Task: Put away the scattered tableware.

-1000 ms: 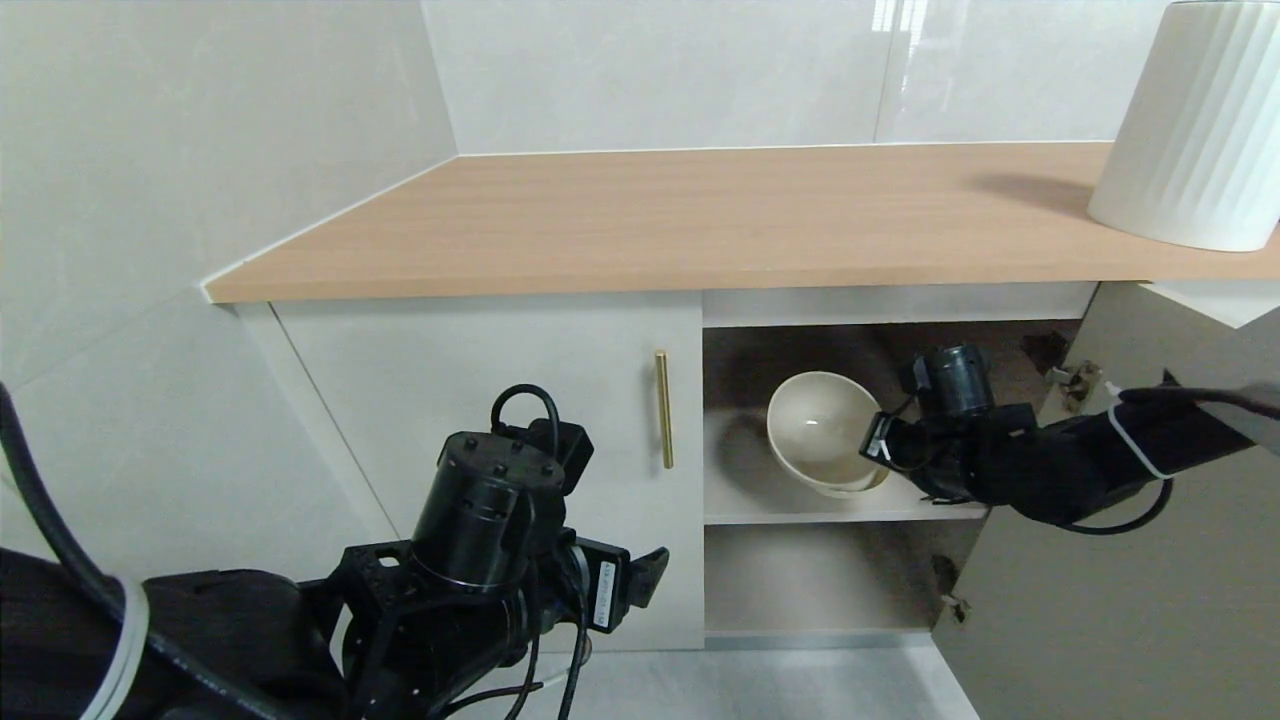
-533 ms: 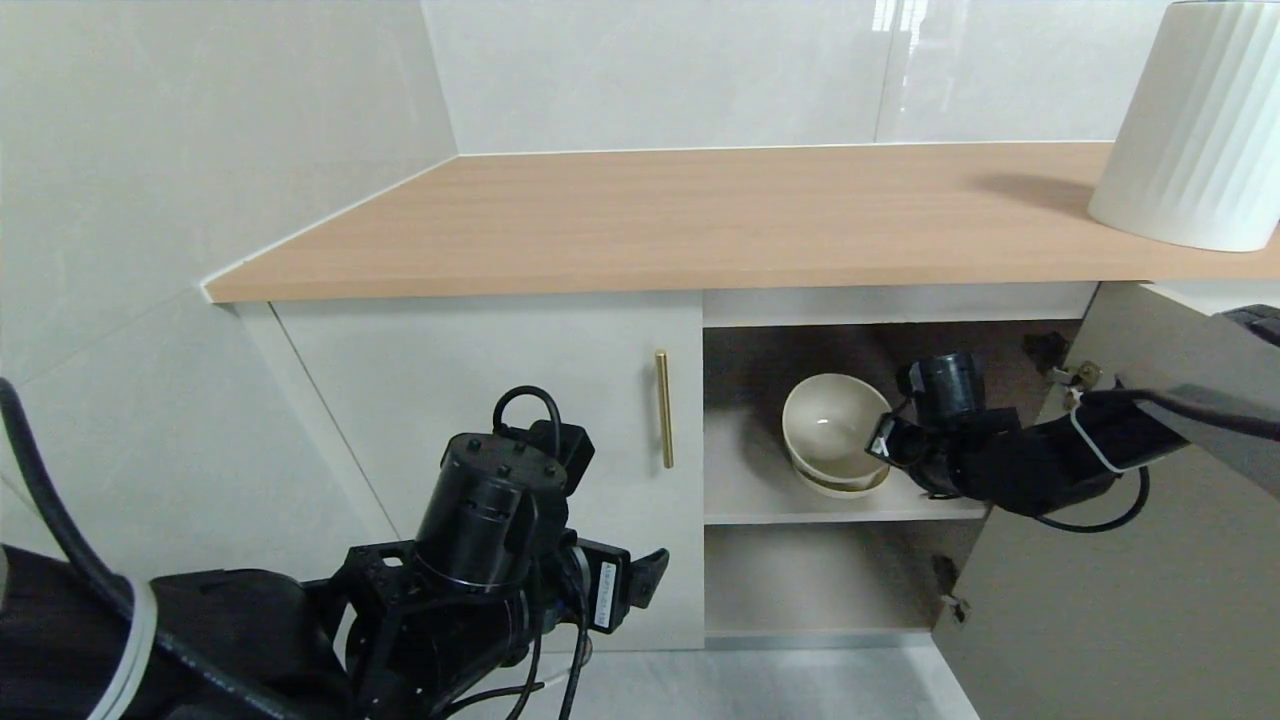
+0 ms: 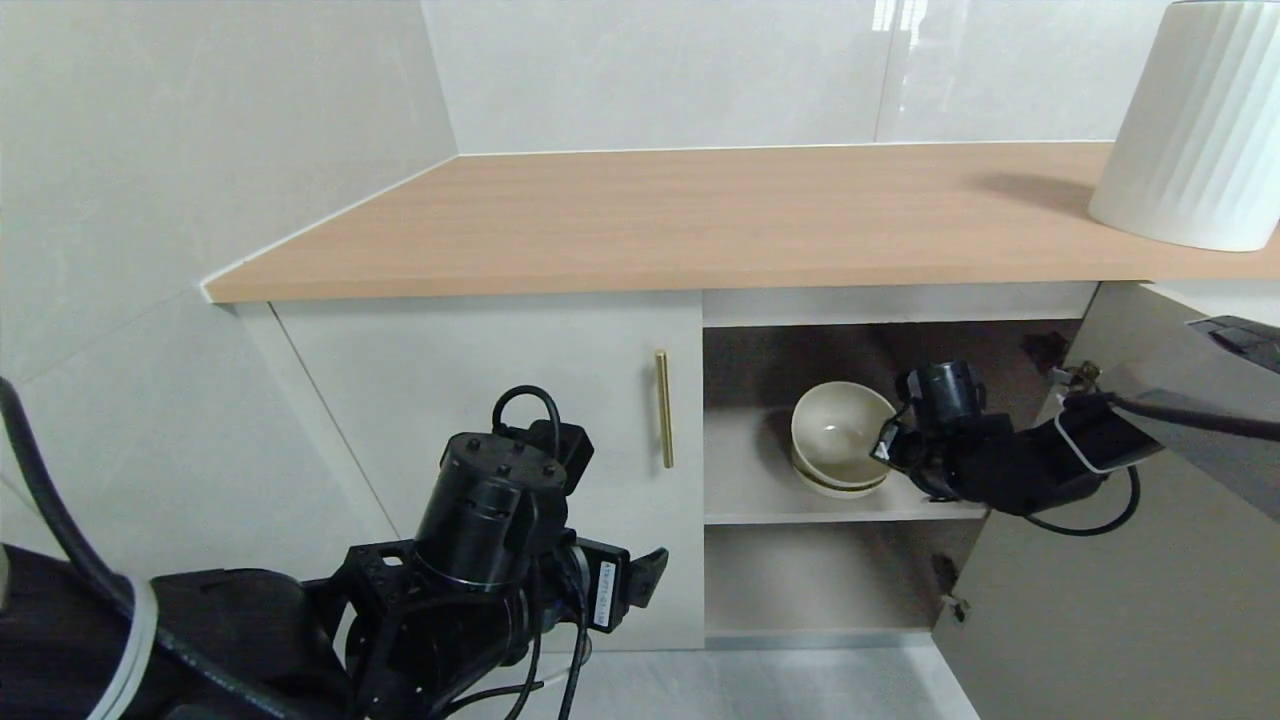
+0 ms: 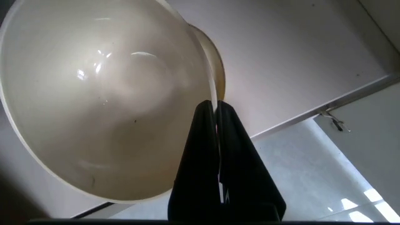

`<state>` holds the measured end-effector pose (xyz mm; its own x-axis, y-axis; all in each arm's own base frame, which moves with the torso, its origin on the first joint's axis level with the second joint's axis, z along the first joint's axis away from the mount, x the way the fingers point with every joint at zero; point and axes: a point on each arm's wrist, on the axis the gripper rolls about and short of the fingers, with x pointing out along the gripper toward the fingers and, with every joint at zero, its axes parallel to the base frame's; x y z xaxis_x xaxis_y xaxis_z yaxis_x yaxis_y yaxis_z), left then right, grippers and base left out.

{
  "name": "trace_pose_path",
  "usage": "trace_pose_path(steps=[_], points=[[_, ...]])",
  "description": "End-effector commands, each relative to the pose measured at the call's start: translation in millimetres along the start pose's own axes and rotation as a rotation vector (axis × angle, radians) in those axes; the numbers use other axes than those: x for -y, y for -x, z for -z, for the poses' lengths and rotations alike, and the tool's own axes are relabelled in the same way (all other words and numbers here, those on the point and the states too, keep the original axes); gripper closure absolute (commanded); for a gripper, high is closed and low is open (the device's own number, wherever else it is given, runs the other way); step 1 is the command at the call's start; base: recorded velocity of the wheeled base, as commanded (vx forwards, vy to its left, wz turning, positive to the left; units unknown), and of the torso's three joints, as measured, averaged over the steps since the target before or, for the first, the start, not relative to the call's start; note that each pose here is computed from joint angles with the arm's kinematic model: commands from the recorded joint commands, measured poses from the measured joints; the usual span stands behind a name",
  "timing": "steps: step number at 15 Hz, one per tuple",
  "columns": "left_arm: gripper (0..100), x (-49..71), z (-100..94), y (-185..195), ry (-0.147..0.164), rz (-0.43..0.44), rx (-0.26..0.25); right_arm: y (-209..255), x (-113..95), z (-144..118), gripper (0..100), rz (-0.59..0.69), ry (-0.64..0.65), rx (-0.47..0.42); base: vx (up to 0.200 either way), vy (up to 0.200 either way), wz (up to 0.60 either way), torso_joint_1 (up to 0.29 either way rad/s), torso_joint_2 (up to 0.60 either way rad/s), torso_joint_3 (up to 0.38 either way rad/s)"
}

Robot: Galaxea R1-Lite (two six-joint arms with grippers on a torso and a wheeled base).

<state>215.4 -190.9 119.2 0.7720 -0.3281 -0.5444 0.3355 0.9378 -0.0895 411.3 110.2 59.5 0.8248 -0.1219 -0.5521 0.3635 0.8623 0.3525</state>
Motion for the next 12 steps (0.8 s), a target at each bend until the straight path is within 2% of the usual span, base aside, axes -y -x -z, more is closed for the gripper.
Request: trace_pose_path(steps=[1, 9, 10, 12], points=[[0, -0.1, -0.2, 0.0, 0.001, 0.0, 0.001, -4.9, 2.2, 2.7, 100, 0.012, 0.001, -0.004, 0.0, 0.0, 0.0, 0.0, 0.0, 0.0], [0, -1.3, -0.8, 0.0, 0.004, -0.004, 0.003, -11.6, 4.6, 3.6, 100, 0.026, -0.001, 0.0, 0.0, 0.0, 0.0, 0.0, 0.0, 0.0], [0, -1.3, -0.8, 0.0, 0.004, -0.004, 0.003, -11.6, 4.6, 3.6, 0, 0.026, -0.001, 0.0, 0.0, 0.0, 0.0, 0.0, 0.0, 0.0], [0, -1.3, -0.8, 0.0, 0.004, -0.004, 0.003, -11.2, 4.6, 3.5, 0, 0.025, -0.001, -0.001, 0.0, 0.0, 0.0, 0.0, 0.0, 0.0]])
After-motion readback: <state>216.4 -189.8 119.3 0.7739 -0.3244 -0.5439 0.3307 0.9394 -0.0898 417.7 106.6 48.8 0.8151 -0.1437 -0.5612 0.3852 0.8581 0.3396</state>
